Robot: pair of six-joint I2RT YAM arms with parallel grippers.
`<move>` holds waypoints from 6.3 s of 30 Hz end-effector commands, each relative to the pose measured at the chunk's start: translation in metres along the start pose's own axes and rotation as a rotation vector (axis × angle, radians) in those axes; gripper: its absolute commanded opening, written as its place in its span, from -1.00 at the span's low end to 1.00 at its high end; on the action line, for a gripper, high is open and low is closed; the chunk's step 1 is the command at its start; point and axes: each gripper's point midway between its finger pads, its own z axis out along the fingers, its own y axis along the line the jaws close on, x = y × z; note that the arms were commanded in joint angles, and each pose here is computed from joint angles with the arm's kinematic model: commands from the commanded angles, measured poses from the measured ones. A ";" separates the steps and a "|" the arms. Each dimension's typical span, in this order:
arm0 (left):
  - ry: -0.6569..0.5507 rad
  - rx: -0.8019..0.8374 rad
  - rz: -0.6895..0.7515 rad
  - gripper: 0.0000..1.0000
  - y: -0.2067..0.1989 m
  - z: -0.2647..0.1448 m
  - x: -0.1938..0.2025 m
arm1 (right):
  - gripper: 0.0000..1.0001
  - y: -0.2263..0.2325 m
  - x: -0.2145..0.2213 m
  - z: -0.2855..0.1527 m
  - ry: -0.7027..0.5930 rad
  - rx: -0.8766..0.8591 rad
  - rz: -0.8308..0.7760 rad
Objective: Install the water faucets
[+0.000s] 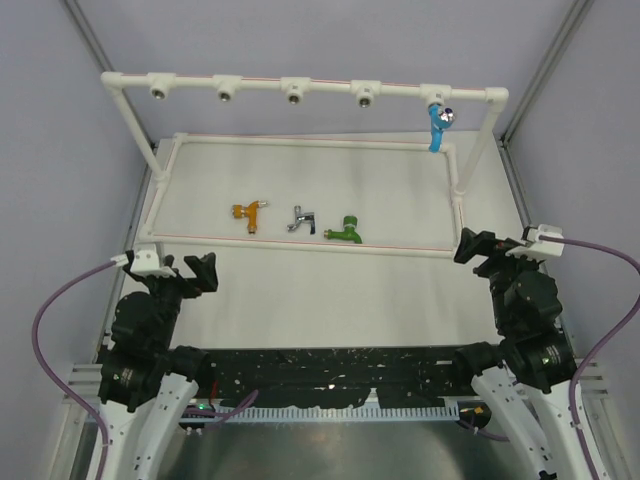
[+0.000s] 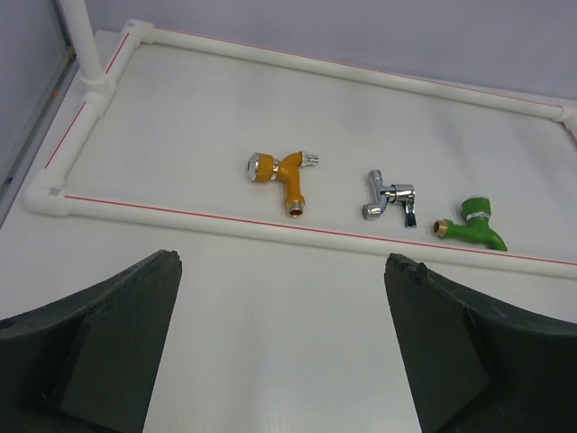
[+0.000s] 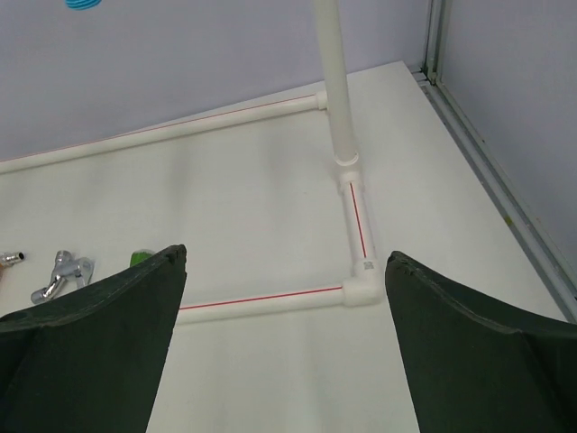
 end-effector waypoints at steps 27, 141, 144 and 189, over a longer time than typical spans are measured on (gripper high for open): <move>-0.001 -0.047 -0.100 0.99 0.006 0.000 0.014 | 1.00 0.174 0.162 0.148 0.435 -0.474 0.202; 0.277 1.415 -0.078 -1.00 -0.239 -0.083 -0.013 | 0.89 0.273 0.008 -0.135 0.000 -1.696 -0.006; 0.256 1.444 -0.083 -1.00 -0.244 -0.085 -0.017 | 0.82 0.283 0.003 -0.139 -0.014 -1.741 -0.023; 0.299 1.101 0.038 0.94 -0.220 -0.034 -0.002 | -0.90 0.290 0.037 -0.085 0.172 -1.528 -0.012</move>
